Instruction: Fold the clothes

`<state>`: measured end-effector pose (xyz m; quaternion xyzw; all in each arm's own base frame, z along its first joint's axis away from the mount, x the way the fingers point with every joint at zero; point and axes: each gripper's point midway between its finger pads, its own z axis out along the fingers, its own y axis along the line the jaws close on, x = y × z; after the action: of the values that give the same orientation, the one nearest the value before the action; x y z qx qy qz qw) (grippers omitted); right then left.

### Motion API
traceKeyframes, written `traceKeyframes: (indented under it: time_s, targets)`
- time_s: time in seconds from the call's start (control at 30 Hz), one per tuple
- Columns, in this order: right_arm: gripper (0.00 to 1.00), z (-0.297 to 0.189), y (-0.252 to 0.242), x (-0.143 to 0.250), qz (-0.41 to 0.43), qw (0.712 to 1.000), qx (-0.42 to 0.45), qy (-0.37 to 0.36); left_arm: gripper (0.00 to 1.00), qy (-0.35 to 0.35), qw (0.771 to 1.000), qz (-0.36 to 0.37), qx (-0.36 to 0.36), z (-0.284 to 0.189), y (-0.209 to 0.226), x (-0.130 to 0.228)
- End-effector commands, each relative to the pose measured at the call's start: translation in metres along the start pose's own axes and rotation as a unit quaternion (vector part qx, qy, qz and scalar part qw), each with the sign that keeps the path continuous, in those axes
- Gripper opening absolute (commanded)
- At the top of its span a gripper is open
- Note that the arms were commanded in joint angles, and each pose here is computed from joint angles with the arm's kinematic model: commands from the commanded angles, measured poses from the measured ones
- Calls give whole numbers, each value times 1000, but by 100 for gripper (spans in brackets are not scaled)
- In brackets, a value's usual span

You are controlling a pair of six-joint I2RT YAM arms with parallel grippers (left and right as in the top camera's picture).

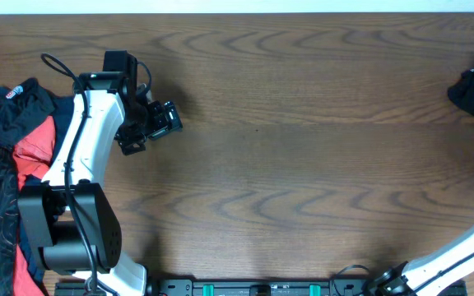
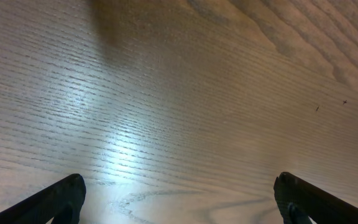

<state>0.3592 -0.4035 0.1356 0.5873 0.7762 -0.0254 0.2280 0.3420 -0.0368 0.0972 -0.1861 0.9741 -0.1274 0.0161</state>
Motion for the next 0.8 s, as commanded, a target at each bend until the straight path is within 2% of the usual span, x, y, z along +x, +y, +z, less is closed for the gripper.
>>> traceKeyframes:
  time_s: [0.0,0.07,0.1,0.13,0.17,0.2,0.23,0.57,0.77]
  targets:
    - [99,-67,24,-17,-9,998,-34,-61,98,-1,1000,11,1,-1,-1,-1]
    - [99,-83,35,-14,-15,996,-54,-64,98,-1,1000,11,1,-1,-1,-1]
    - [96,-86,38,-11,-16,996,-62,-58,98,-1,1000,11,1,-1,-1,-1]
    - [72,-86,41,-6,-18,996,-68,-48,98,-1,1000,11,1,-1,-1,-1]
    - [31,-85,42,-1,-18,997,-72,-37,98,-1,1000,11,1,-1,-1,-1]
    - [8,-79,38,7,-17,998,-64,-19,98,-1,1000,11,1,-1,-1,-1]
    - [1,-73,35,12,-16,998,-57,-5,98,-1,1000,11,1,-1,-1,-1]
    - [1,24,5,98,-86,979,21,186,98,2,1000,11,0,-1,-1,0]
    - [1,66,20,137,-124,964,34,232,98,2,1000,11,0,-1,-1,0]
